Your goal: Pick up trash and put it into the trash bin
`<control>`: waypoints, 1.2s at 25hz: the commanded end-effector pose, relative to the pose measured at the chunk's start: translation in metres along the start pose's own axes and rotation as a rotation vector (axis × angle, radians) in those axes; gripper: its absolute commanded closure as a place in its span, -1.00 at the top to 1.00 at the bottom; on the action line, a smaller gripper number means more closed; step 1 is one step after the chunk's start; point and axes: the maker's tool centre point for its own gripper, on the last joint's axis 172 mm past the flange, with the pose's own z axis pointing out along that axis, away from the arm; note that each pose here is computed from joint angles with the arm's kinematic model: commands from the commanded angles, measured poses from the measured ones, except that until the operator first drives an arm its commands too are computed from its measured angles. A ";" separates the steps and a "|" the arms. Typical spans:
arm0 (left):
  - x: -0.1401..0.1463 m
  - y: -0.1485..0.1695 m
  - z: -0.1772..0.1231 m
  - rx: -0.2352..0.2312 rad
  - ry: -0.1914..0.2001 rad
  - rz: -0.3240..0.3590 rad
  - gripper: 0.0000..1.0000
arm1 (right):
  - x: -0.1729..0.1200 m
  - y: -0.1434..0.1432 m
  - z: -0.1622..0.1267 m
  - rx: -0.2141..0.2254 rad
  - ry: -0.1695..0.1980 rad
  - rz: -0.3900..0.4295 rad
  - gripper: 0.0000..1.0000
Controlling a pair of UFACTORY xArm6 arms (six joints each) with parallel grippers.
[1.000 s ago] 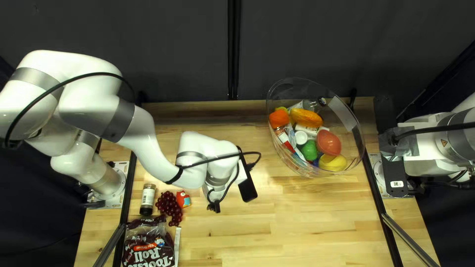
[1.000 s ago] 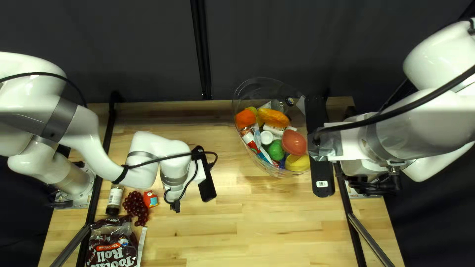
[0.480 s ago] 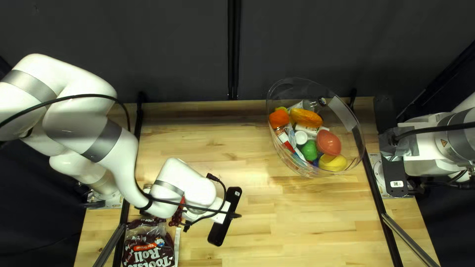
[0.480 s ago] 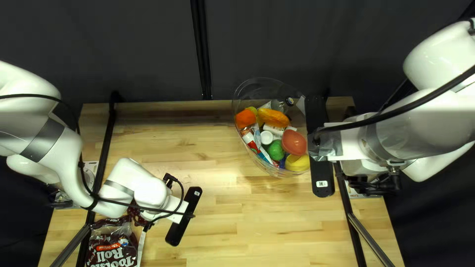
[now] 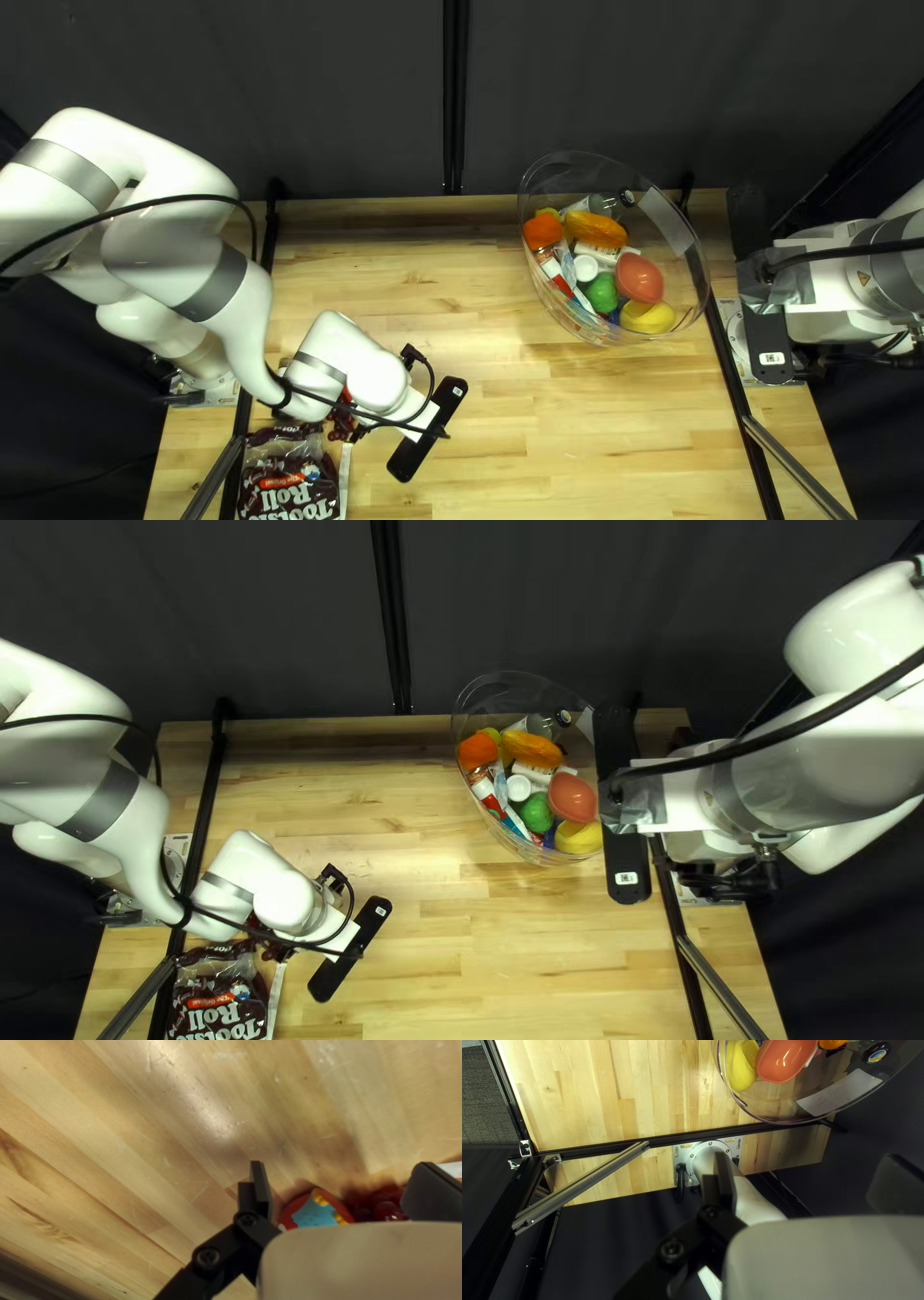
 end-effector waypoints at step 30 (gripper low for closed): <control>-0.048 -0.001 -0.008 -0.014 -0.031 0.009 -1.00 | 0.000 0.000 0.000 0.000 0.000 0.000 1.00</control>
